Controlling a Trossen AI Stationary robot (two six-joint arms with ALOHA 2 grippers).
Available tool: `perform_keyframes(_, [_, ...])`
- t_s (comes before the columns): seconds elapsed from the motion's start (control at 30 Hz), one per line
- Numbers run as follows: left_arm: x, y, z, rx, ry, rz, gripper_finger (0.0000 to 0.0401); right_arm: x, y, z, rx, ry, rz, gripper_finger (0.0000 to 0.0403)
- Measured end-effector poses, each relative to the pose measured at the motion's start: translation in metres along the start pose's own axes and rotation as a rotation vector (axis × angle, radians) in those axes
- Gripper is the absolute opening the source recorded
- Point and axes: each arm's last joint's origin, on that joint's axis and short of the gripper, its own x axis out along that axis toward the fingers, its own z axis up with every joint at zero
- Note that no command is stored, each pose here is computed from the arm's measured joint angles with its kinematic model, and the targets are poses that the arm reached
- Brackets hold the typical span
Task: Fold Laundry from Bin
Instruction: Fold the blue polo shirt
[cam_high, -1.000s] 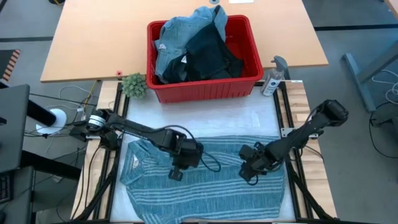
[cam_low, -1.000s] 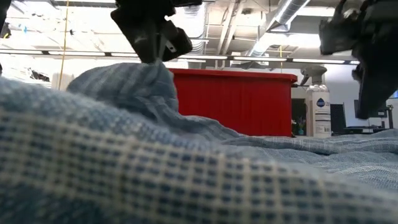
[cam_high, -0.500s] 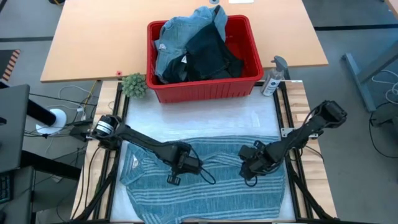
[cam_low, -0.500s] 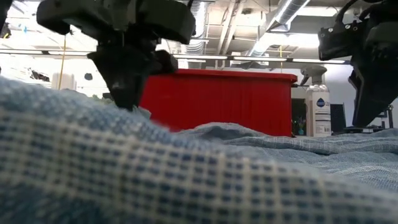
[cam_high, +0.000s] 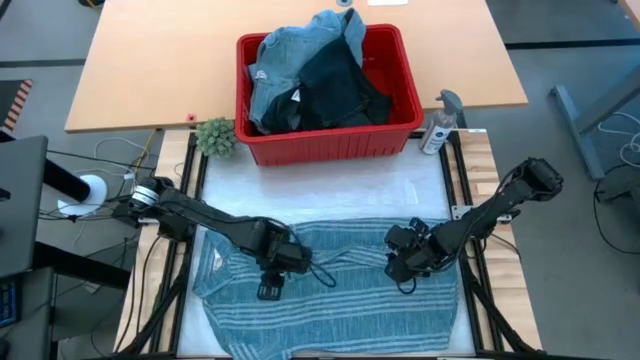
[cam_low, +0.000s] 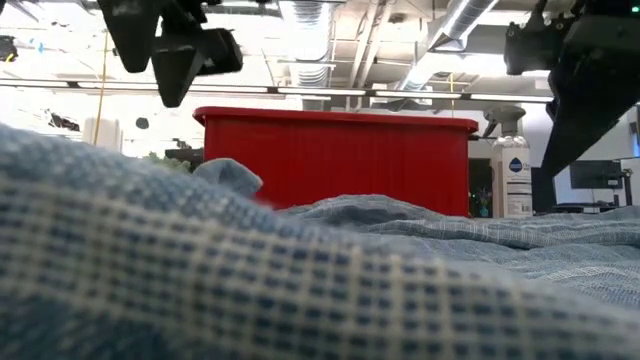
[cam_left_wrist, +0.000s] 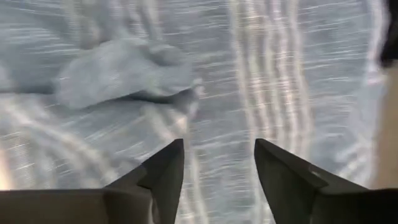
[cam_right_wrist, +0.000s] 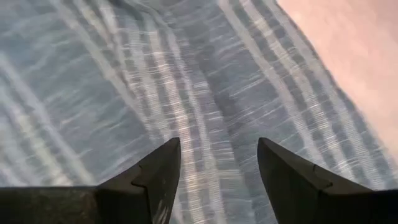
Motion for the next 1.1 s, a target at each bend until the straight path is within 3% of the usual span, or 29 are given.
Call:
perform_keyframes(0.1, [-0.013,0.001,-0.003,0.030,-0.087,0.156,0.0194,0.007,0.000,0.000,-0.002,0.005,-0.031,0.0236])
perform_keyframes(0.2, [-0.034,0.013,-0.004,0.019,-0.170,0.228,0.0193,0.010,0.000,0.001,0.002,0.011,-0.044,0.0235])
perform_keyframes(0.33, [-0.060,0.047,-0.008,-0.196,-0.323,0.263,0.0187,0.010,0.002,0.002,0.032,0.002,-0.030,0.0235])
perform_keyframes(0.4, [-0.065,0.066,-0.021,-0.339,-0.389,0.285,0.0183,0.010,0.002,0.002,0.036,0.002,-0.029,0.0235])
perform_keyframes(0.53, [-0.042,0.093,-0.065,-0.538,-0.370,0.211,0.0170,0.010,0.002,0.001,0.035,0.005,-0.032,0.0235])
perform_keyframes(0.73, [0.001,0.101,-0.123,-0.666,-0.357,0.156,0.0141,0.010,0.001,0.001,0.034,0.006,-0.034,0.0235])
perform_keyframes(0.9, [0.022,0.105,-0.147,-0.694,-0.322,0.155,0.0124,0.010,0.001,0.001,0.034,0.007,-0.033,0.0235])
perform_keyframes(1.03, [0.033,0.104,-0.150,-0.631,-0.302,0.054,0.0123,0.010,0.002,0.001,0.035,0.009,-0.031,0.0235])
perform_keyframes(1.1, [0.038,0.103,-0.154,-0.607,-0.277,0.060,0.0122,0.010,0.002,0.001,0.036,0.008,-0.029,0.0235])
